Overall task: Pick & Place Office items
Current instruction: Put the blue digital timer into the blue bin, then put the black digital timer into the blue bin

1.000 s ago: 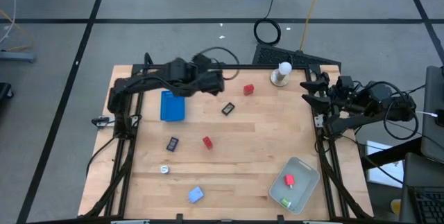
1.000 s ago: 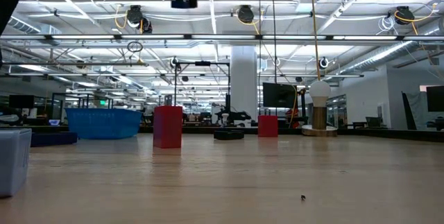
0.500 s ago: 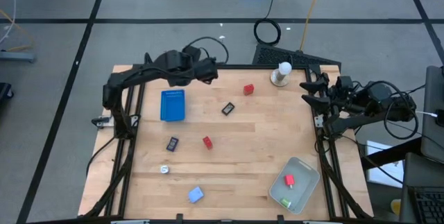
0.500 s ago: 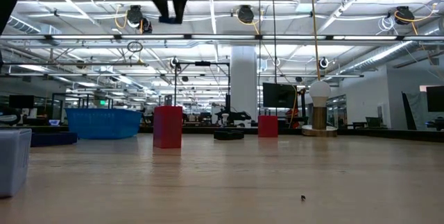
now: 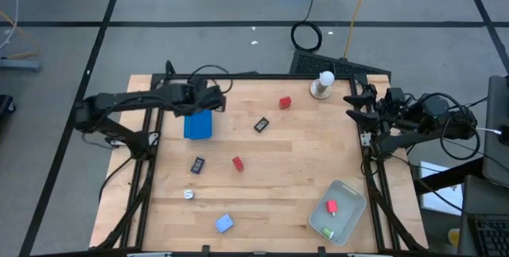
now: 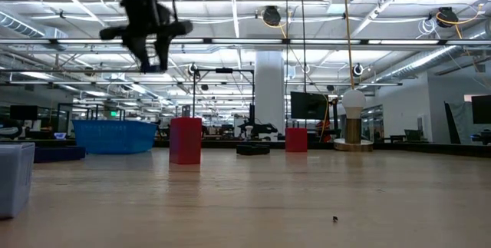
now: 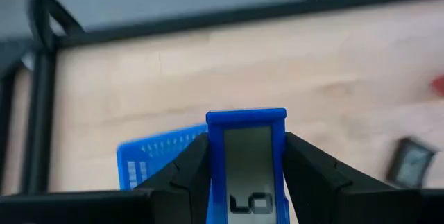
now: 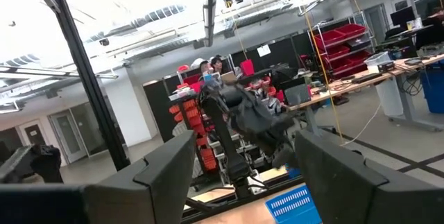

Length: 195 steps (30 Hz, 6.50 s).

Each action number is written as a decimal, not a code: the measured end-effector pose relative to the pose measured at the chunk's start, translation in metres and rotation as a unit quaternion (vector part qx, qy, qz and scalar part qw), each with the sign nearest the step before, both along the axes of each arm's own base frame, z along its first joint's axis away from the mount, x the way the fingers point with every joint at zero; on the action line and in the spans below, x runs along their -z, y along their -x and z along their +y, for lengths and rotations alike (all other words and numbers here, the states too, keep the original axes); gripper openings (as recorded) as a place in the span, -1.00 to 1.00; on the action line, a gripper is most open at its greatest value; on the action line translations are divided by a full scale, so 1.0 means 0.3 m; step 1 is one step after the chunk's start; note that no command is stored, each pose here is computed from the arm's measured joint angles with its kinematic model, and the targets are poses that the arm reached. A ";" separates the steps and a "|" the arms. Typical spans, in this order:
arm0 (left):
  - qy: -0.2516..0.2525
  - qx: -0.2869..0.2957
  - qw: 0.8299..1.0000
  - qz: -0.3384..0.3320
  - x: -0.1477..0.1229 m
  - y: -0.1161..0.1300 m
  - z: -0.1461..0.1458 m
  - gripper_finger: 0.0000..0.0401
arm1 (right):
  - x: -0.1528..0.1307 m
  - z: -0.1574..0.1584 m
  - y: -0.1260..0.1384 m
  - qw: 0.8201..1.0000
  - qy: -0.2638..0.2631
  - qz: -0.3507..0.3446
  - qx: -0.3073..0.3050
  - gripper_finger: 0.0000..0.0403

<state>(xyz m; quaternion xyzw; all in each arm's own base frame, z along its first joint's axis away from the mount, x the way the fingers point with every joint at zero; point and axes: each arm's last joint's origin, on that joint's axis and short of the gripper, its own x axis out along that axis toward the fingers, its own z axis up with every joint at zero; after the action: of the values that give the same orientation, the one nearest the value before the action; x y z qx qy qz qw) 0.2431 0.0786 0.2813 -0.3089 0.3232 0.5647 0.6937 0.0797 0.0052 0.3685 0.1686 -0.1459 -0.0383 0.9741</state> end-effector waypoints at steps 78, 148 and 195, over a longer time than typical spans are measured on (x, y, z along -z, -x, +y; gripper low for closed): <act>0.083 0.165 0.982 -0.027 0.041 0.019 0.047 0.28 | -0.010 -0.001 0.003 0.999 -0.027 -0.019 -0.007 0.20; 0.106 0.373 0.921 -0.045 -0.232 -0.507 0.047 -0.34 | 0.095 -0.040 0.168 0.992 0.056 0.090 0.075 0.20; 0.067 0.349 0.929 -0.100 -0.255 -0.548 0.011 -0.34 | 0.322 -0.035 0.131 0.983 0.066 0.153 0.078 0.20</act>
<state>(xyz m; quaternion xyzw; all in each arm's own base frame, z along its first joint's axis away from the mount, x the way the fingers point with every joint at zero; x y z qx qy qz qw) 0.4077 0.0820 0.3579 -0.2775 0.3762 0.2305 0.8534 0.0403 -0.0054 0.2720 0.0841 -0.0104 -0.1292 0.9880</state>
